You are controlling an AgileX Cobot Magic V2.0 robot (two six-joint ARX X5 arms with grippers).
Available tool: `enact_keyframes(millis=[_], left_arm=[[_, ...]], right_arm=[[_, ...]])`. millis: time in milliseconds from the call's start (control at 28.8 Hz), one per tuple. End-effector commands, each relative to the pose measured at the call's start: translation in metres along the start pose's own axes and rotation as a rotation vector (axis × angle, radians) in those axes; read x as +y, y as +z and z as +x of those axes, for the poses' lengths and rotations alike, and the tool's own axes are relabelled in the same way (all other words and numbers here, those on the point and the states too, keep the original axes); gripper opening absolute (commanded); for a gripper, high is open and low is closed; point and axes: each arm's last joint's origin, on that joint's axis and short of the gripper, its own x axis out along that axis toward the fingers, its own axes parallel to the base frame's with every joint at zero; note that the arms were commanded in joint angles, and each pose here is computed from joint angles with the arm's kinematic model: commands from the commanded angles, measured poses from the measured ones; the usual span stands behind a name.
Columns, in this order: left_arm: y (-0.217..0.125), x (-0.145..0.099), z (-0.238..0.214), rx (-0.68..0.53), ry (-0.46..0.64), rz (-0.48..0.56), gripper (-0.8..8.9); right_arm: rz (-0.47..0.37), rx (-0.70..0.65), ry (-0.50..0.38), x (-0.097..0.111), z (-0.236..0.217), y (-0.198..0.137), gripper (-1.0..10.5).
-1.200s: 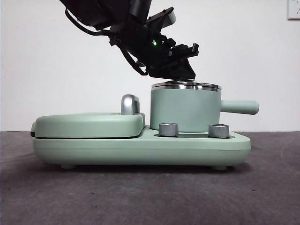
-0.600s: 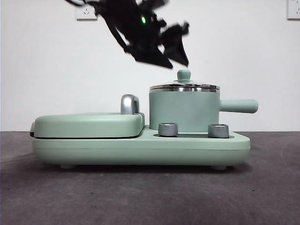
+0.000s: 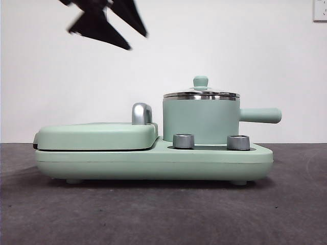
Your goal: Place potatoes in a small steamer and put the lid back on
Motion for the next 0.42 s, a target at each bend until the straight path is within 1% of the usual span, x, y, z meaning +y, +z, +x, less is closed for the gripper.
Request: enact_keyframes(millis=[35, 174, 417], left_arm=[[-0.006, 0.003, -0.013, -0.010, 0.013, -0.019, 2.49], [-0.024, 0.007, -0.037, -0.026, 0.049, -0.042, 2.49], [-0.072, 0.006, -0.076, -0.051, 0.106, -0.106, 2.49]], right_arm=[[0.011, 0.010, 0.014, 0.000, 0.003, 0.002, 3.1], [0.015, 0.032, 0.034, 0.000, 0.008, 0.002, 3.1], [0.023, 0.073, 0.060, -0.001, 0.019, 0.003, 3.1]])
